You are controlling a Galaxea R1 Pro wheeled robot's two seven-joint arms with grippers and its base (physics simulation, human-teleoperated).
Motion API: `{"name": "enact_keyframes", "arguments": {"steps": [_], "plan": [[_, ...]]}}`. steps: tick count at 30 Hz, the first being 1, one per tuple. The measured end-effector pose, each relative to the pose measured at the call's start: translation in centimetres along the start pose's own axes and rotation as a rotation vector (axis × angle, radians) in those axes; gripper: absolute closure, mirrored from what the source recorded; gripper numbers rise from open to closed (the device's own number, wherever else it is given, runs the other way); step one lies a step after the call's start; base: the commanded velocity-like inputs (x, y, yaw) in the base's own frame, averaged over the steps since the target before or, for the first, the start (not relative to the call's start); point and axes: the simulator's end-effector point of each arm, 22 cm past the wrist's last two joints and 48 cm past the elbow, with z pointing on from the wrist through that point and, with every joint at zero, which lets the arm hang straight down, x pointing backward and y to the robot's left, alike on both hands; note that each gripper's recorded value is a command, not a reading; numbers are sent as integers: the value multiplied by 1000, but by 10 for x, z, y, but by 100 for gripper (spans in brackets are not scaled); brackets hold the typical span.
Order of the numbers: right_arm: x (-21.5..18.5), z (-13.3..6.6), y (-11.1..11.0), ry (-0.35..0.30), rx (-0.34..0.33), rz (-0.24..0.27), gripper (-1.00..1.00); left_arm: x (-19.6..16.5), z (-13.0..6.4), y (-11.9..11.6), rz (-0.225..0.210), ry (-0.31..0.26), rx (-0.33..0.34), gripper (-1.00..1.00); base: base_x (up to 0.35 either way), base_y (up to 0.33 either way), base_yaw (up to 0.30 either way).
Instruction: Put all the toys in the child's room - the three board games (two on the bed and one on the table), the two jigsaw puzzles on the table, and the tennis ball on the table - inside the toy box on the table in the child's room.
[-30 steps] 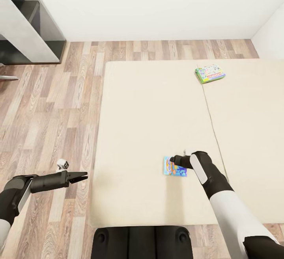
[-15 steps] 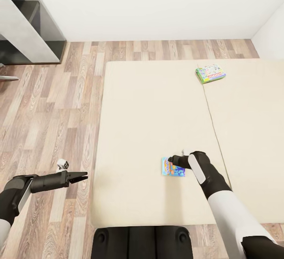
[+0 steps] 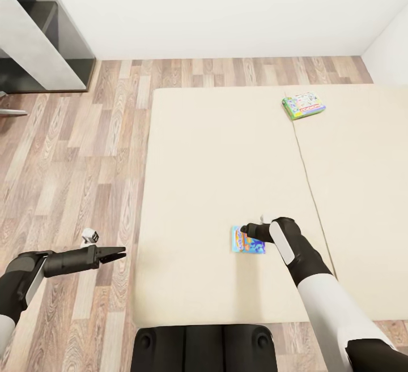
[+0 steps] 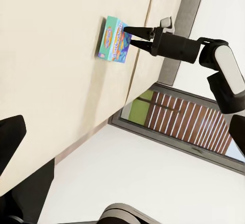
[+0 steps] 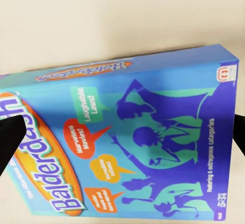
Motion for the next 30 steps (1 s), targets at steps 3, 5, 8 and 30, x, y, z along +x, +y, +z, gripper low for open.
{"name": "enact_keyframes", "arguments": {"steps": [3, 5, 8, 30], "plan": [[0, 0, 0, 0, 0, 0, -100, 0, 0, 0, 0, 0, 0, -100, 0, 21, 0], [0, 0, 0, 0, 0, 0, -100, 0, 0, 0, 0, 0, 0, -100, 0, 7, 0], [0, 0, 0, 0, 0, 0, -100, 0, 0, 0, 0, 0, 1, -100, 0, 5, 0], [0, 0, 0, 0, 0, 0, -100, 0, 1, 0, 0, 0, 2, -100, 0, 37, 0]]}}
